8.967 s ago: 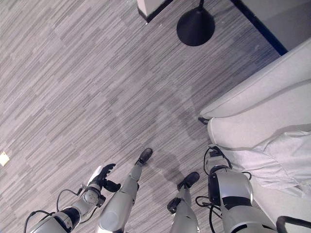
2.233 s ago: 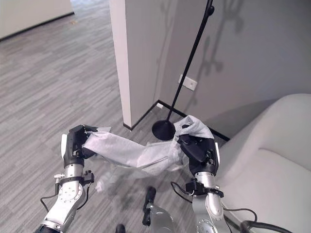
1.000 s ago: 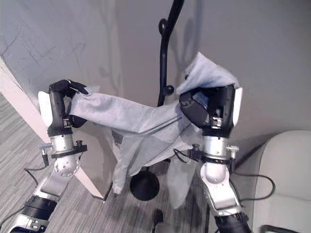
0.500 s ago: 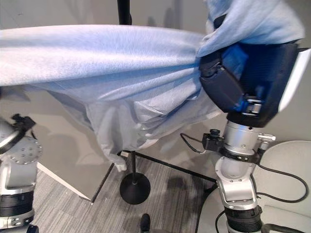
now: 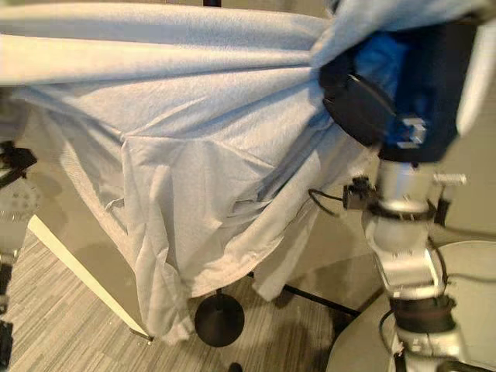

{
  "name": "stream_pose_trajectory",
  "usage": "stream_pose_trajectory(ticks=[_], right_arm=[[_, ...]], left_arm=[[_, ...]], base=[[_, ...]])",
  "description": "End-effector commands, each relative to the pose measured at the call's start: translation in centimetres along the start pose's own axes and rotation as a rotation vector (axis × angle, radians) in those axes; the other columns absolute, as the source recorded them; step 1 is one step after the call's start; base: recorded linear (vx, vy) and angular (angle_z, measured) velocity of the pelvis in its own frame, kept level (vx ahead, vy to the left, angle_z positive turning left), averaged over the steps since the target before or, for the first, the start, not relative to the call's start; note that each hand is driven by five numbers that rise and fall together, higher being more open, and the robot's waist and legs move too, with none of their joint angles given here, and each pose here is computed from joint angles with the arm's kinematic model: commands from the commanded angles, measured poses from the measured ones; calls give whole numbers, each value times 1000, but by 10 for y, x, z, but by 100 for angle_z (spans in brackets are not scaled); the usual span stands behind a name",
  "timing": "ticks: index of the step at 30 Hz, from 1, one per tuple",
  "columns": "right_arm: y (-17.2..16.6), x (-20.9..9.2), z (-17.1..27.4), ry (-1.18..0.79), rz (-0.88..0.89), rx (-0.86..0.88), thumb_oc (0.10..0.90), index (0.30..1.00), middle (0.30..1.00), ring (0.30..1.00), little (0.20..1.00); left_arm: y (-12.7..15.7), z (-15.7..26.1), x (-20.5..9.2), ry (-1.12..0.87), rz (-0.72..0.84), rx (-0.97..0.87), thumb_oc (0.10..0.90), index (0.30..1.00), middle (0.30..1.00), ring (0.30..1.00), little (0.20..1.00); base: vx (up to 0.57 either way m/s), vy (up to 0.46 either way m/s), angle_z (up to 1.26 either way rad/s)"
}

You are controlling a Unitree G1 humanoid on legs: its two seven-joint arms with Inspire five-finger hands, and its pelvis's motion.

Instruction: Hang the clothes on the sofa on the clothes rack.

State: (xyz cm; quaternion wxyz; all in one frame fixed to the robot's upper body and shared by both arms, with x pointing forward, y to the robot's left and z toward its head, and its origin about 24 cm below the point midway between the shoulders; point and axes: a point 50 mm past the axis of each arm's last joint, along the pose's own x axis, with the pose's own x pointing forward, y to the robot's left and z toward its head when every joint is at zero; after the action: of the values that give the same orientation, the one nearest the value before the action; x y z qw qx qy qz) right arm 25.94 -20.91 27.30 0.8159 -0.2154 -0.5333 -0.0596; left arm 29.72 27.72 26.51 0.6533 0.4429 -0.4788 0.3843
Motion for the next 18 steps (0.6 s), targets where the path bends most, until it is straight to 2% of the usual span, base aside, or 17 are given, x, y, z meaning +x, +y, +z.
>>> stream_pose_trajectory(ticks=[1,5,6,11,14,15,16,17,18], right_arm=[[-12,19,-10,25,-79,-24,400,300,300,300,300],[-1,29,-23,60,-25,-61,400,300,300,300,300],[6,33,-31,88,4,-77,400,300,300,300,300],[19,34,-48,151,54,-95,400,300,300,300,300],[23,22,-64,232,69,-114,400,300,300,300,300],[23,22,-64,232,70,-113,400,300,300,300,300],[27,14,-67,259,76,-102,400,300,300,300,300],[30,-12,-73,333,90,-82,400,300,300,300,300],[30,-13,-73,334,92,-82,400,300,300,300,300]], left_arm=[[6,-20,25,78,3,50,400,300,300,300,300],[-8,-30,30,109,-90,98,400,300,300,300,300],[-15,-41,26,136,-172,157,400,300,300,300,300],[-20,-67,17,223,-286,268,400,300,300,300,300],[-23,-83,-10,307,-393,297,400,300,300,300,300],[-23,-83,-11,308,-394,297,400,300,300,300,300],[-28,-88,-31,368,-459,283,400,300,300,300,300],[-34,-86,-70,435,-530,210,400,300,300,300,300],[-34,-86,-71,436,-531,210,400,300,300,300,300]], base=[[51,-3,3],[0,0,0],[0,0,0],[0,0,0],[0,0,0],[0,0,0],[17,-39,-4],[17,-39,-2],[4,-33,0]])
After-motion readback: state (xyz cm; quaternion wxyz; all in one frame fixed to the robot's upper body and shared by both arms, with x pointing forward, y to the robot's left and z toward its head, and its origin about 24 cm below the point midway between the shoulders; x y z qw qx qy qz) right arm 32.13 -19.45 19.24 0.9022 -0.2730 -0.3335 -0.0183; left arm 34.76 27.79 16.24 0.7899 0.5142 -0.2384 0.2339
